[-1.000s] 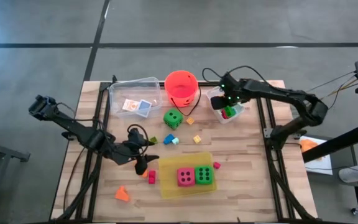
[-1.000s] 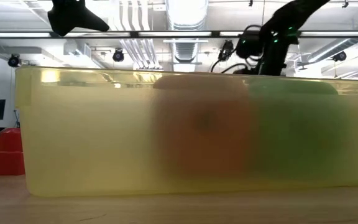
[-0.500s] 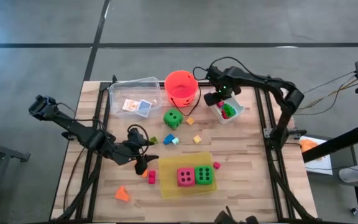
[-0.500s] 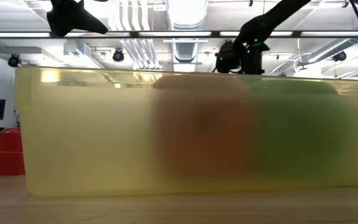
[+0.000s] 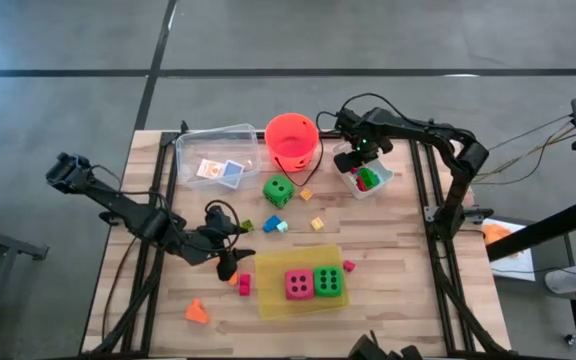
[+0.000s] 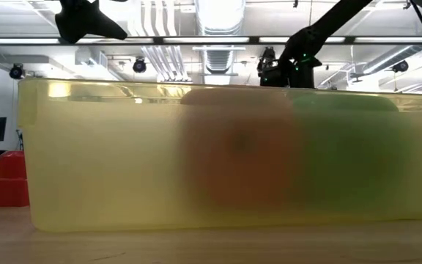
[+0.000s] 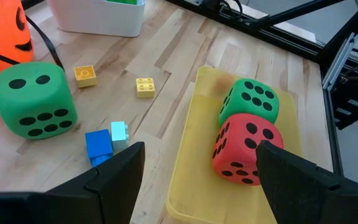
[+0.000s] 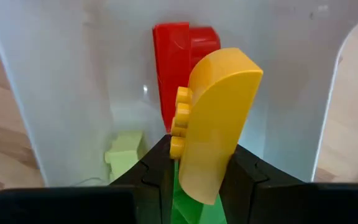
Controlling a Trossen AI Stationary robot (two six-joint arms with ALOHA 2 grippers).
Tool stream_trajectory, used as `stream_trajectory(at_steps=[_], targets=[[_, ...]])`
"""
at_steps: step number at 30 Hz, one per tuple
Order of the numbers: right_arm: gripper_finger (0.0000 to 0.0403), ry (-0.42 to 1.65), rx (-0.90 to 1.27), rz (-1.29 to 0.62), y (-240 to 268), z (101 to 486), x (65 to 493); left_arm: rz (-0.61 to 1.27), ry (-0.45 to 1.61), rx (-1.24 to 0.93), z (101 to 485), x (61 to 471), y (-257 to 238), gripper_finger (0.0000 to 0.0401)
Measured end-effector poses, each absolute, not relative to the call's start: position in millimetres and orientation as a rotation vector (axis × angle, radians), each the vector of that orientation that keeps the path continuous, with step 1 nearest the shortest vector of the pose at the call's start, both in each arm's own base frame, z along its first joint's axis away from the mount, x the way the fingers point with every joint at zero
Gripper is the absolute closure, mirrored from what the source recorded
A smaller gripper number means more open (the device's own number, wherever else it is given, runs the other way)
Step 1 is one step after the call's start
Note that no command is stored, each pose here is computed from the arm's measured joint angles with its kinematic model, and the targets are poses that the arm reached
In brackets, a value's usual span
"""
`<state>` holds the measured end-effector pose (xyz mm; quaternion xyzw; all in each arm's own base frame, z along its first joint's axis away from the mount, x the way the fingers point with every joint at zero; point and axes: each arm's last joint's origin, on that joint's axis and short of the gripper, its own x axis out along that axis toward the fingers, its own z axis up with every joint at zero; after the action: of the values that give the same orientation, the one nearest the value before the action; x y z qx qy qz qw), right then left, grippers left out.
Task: Pick & Place Toys
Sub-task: Put the yellow game piece into the white bin
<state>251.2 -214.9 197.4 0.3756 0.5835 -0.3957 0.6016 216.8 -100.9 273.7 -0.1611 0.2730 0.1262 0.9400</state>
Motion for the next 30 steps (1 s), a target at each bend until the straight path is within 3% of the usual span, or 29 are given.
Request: stream_trajectory(at_steps=[30], targets=[[0.0319,1.389,0.873,-0.896,-206,184,249,0.258,0.557,-0.33,274,217,-101,0.0105]])
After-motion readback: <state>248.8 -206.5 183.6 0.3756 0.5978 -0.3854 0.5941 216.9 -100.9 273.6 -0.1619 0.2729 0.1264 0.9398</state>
